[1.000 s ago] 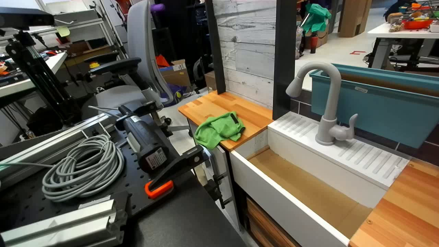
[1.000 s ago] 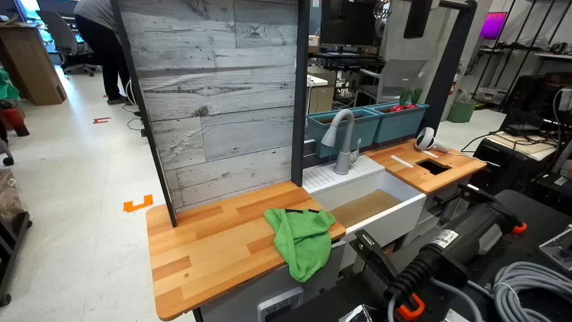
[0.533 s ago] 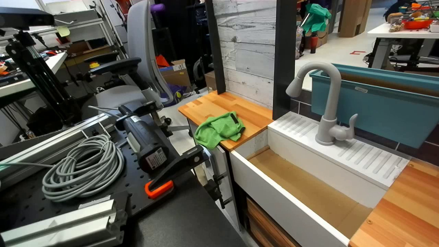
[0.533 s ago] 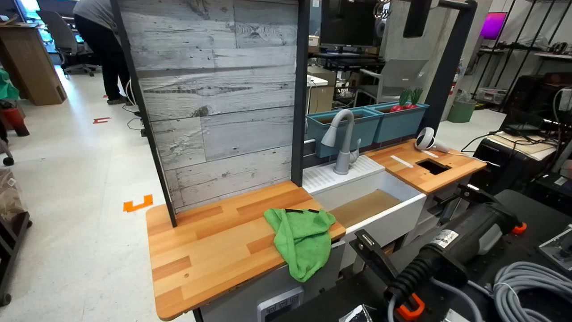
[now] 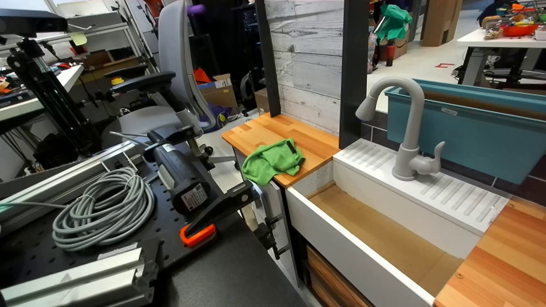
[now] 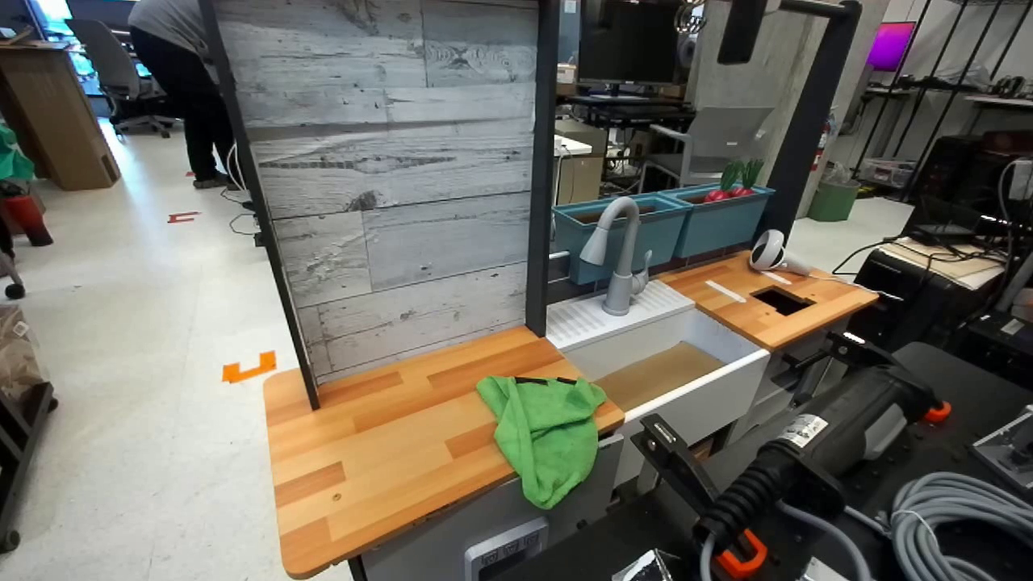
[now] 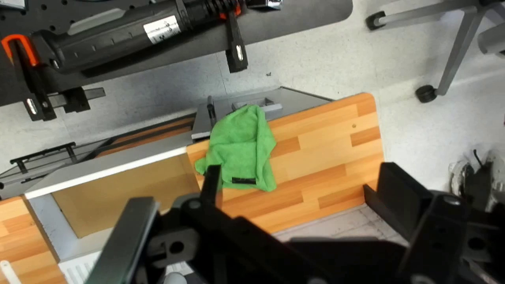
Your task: Unfold the green cloth
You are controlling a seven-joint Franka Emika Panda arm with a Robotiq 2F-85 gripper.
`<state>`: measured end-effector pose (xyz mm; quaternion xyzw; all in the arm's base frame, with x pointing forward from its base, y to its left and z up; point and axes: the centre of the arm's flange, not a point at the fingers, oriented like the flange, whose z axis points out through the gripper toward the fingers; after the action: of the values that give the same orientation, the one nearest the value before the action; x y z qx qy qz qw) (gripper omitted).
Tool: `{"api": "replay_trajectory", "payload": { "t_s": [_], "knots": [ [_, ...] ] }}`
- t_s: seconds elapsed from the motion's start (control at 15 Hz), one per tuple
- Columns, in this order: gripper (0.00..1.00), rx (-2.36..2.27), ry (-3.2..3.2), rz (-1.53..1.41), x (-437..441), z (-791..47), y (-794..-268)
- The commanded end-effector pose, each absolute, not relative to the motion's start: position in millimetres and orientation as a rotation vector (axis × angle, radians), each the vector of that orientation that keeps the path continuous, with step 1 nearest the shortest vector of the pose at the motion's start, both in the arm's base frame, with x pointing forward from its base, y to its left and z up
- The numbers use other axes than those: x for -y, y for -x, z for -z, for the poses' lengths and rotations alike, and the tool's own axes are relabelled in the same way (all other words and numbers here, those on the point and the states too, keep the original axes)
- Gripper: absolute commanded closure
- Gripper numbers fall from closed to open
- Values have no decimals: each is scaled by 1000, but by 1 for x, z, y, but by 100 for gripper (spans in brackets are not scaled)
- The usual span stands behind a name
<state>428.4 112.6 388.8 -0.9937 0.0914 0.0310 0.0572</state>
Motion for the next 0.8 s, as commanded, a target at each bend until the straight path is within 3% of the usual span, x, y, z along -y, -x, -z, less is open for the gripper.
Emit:
{"api": "replay_trajectory", "payload": {
  "t_s": [0.0, 0.33, 0.73],
  "knots": [
    [0, -396, 2962, 59, -99, -385, -468],
    [0, -539, 2926, 81, -76, -357, -534],
    [0, -716, 2993, -101, -46, -253, -573]
  ]
}}
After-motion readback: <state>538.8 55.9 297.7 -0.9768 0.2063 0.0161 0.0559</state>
